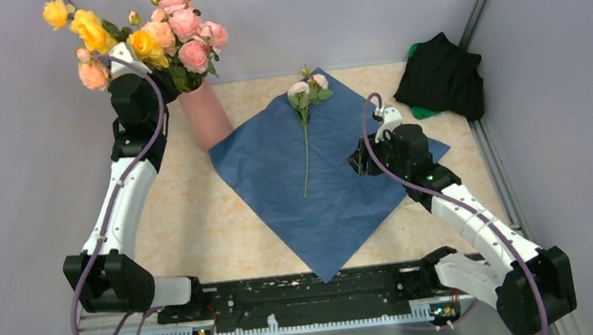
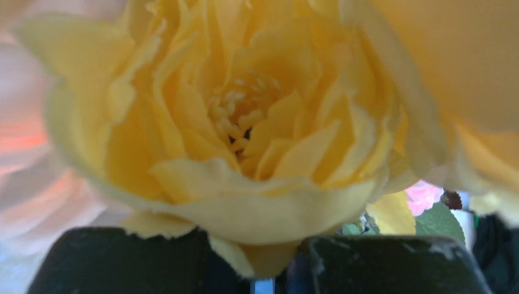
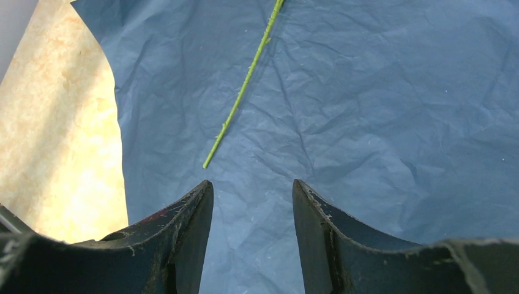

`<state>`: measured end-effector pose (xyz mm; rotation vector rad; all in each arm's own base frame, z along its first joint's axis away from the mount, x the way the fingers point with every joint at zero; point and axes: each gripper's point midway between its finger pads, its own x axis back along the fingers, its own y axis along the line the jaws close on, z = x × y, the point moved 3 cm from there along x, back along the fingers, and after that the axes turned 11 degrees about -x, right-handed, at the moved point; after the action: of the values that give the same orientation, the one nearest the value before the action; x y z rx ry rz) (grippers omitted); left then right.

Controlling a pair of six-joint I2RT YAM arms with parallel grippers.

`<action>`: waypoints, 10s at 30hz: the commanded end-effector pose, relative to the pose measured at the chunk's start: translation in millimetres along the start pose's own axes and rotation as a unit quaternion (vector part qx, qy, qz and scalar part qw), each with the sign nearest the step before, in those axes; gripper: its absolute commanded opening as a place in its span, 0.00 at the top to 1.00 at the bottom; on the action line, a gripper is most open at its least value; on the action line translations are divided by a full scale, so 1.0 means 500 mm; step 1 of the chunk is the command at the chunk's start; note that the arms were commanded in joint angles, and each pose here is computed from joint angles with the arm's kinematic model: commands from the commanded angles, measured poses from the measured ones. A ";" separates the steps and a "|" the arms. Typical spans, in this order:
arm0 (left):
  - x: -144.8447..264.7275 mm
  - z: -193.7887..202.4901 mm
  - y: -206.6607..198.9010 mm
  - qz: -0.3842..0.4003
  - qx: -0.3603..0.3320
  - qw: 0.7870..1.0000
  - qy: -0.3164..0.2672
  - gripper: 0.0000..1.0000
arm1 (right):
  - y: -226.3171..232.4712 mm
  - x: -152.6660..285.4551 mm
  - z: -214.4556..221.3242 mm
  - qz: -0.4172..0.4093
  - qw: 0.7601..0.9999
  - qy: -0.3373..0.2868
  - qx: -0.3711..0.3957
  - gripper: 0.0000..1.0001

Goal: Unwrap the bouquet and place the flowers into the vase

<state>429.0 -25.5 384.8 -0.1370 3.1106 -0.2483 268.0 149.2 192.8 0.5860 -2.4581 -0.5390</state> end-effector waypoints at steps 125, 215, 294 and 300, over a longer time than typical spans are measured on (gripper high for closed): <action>-0.060 0.675 -0.509 0.271 -0.141 0.871 0.384 0.27 | -0.015 -0.011 0.015 0.009 1.000 -0.006 0.000 0.49; 0.105 -0.302 -0.140 -0.052 -0.160 0.899 -0.405 1.00 | -0.019 -0.036 0.040 -0.004 1.000 0.018 -0.004 0.49; -0.003 -0.045 -0.071 -0.062 -0.117 0.952 -0.276 1.00 | -0.028 -0.050 0.062 -0.003 0.999 0.042 -0.006 0.49; -0.013 -0.018 -0.074 -0.055 -0.125 0.956 -0.261 1.00 | -0.026 -0.046 0.061 -0.004 0.999 0.039 -0.006 0.49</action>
<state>443.1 -63.4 394.4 -0.3125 2.6108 0.1998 267.3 153.3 142.8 0.5487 -2.3360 -0.5145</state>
